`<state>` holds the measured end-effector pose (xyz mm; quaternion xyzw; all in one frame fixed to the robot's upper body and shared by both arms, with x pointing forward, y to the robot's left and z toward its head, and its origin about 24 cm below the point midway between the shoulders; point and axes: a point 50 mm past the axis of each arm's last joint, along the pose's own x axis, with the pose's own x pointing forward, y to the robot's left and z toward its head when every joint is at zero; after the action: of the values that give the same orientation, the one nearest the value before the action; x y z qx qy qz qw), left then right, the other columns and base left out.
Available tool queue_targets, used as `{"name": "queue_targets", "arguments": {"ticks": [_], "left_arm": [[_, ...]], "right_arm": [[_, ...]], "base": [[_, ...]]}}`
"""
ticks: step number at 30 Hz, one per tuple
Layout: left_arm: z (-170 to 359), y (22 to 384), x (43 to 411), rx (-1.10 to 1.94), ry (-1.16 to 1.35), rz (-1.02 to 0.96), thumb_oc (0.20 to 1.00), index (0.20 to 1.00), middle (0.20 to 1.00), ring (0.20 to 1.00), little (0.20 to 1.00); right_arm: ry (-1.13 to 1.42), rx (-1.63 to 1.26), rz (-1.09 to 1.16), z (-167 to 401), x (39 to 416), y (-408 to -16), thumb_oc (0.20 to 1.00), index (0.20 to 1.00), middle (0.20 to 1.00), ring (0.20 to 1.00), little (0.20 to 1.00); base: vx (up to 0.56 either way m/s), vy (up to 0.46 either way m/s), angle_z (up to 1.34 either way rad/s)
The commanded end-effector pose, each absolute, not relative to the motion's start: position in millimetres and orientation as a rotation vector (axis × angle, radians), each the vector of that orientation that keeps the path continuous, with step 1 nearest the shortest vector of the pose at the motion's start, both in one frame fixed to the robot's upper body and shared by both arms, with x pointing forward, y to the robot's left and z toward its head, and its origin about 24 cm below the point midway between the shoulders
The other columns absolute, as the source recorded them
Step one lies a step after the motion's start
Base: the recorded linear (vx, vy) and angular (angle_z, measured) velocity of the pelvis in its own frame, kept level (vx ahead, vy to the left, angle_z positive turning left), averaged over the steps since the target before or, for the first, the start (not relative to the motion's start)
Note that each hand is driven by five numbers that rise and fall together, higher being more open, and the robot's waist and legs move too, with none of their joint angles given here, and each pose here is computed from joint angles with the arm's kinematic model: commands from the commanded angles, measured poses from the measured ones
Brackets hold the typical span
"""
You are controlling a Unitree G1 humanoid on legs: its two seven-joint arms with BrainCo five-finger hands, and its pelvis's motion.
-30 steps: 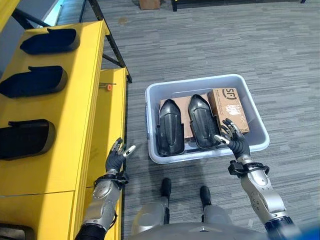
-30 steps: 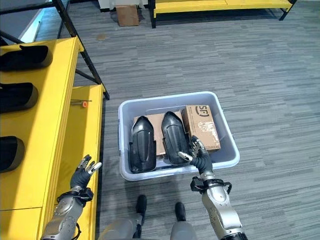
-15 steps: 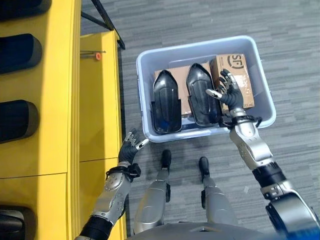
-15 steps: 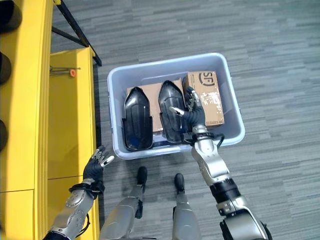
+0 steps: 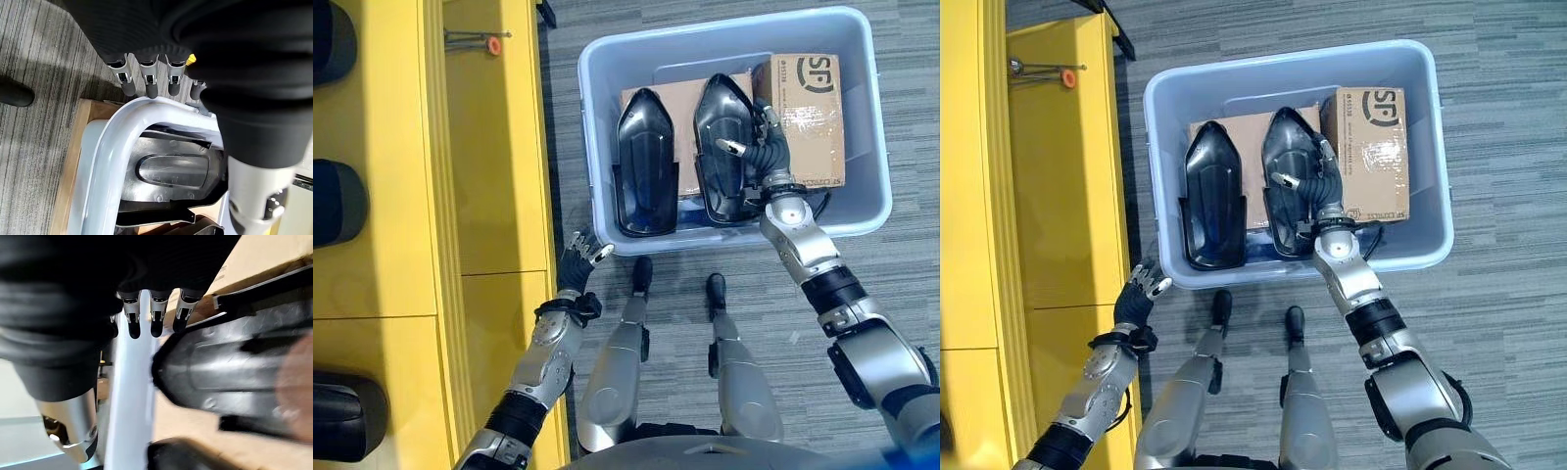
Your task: Move parts from the plastic box to the shelf.
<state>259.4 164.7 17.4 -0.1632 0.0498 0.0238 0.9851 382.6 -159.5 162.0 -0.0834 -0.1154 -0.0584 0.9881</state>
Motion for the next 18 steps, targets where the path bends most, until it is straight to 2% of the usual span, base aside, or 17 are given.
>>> {"name": "queue_targets", "arguments": {"ticks": [1,4,10,18], "left_arm": [[21.6,165.4,256.6,-0.345,0.067,0.053,1.0,1.0,1.0,1.0,1.0],[27.6,162.5,261.8,-0.356,0.043,0.046,1.0,1.0,1.0,1.0,1.0],[33.0,153.4,268.1,-0.365,0.025,0.018,1.0,1.0,1.0,1.0,1.0],[40.4,146.2,277.0,-0.363,0.003,-0.008,1.0,1.0,1.0,1.0,1.0]], "right_arm": [[-0.336,-0.204,-0.14,187.5,384.8,-158.2,1.0,1.0,1.0,1.0,1.0],[-0.31,-0.23,-0.223,196.4,396.3,-171.1,1.0,1.0,1.0,1.0,1.0],[-0.22,-0.274,-0.251,192.4,409.2,-175.5,1.0,1.0,1.0,1.0,1.0],[-0.115,-0.263,-0.209,172.0,414.2,-161.1,1.0,1.0,1.0,1.0,1.0]], "base": [[-0.02,-0.012,0.1],[0.0,0.0,0.0],[-0.01,-0.001,0.04],[0.0,-0.001,0.07]]}}
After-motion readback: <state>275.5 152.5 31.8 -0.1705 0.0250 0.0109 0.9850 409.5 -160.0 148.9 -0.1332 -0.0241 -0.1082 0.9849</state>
